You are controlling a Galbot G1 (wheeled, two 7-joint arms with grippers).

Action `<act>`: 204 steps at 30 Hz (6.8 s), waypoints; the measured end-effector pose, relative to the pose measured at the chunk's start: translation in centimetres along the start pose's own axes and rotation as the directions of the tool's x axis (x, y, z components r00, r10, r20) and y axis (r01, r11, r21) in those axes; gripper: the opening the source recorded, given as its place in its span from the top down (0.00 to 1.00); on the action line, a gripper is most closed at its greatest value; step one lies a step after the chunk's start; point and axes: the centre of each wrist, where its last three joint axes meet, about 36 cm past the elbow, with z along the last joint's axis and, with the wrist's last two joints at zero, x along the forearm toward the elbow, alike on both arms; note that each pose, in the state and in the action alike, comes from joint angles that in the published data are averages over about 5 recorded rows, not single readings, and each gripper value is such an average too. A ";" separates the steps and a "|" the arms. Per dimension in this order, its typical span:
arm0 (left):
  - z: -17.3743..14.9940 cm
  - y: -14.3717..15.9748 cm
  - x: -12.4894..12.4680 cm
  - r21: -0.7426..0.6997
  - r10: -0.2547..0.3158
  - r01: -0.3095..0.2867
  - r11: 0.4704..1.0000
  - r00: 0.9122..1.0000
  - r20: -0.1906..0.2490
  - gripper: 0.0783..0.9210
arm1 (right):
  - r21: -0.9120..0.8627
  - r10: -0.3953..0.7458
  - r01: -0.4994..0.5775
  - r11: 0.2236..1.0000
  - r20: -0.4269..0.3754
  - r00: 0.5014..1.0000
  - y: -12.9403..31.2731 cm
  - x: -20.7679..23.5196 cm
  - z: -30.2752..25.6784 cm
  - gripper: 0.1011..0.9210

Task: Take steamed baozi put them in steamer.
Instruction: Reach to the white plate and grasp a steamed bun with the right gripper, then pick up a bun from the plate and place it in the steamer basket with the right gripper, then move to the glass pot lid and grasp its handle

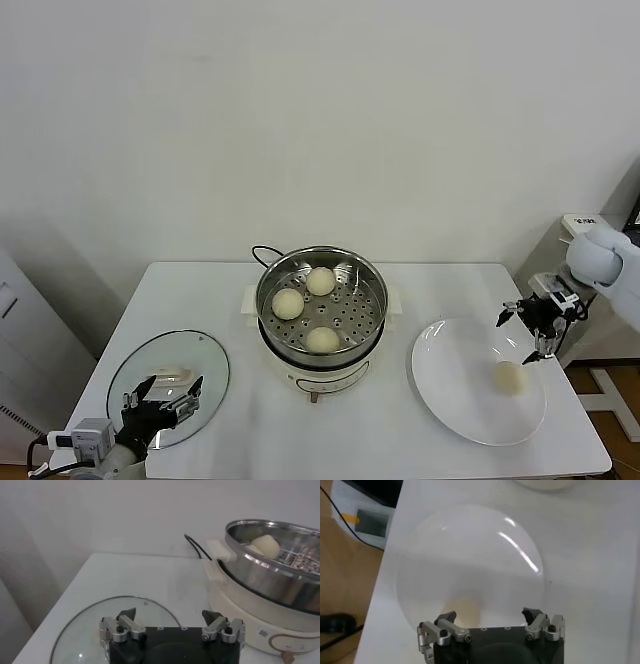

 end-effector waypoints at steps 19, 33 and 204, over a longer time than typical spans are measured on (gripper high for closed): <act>0.0 0.0 0.0 0.001 0.000 0.000 1.000 1.000 -0.001 0.12 | -0.017 -0.030 0.029 0.999 -0.040 0.999 2.8 -6.8 1.6 0.17; 0.1 -0.2 0.0 0.003 0.004 -0.004 1.000 1.000 0.000 0.12 | -0.047 -0.002 0.001 0.999 -0.030 1.000 3.0 -7.4 1.6 0.55; 15.2 10.1 -10.5 -0.885 0.043 0.427 -0.189 0.903 0.426 0.12 | -0.950 0.960 -0.141 -0.280 -0.280 -0.021 19.7 -18.1 -12.3 0.12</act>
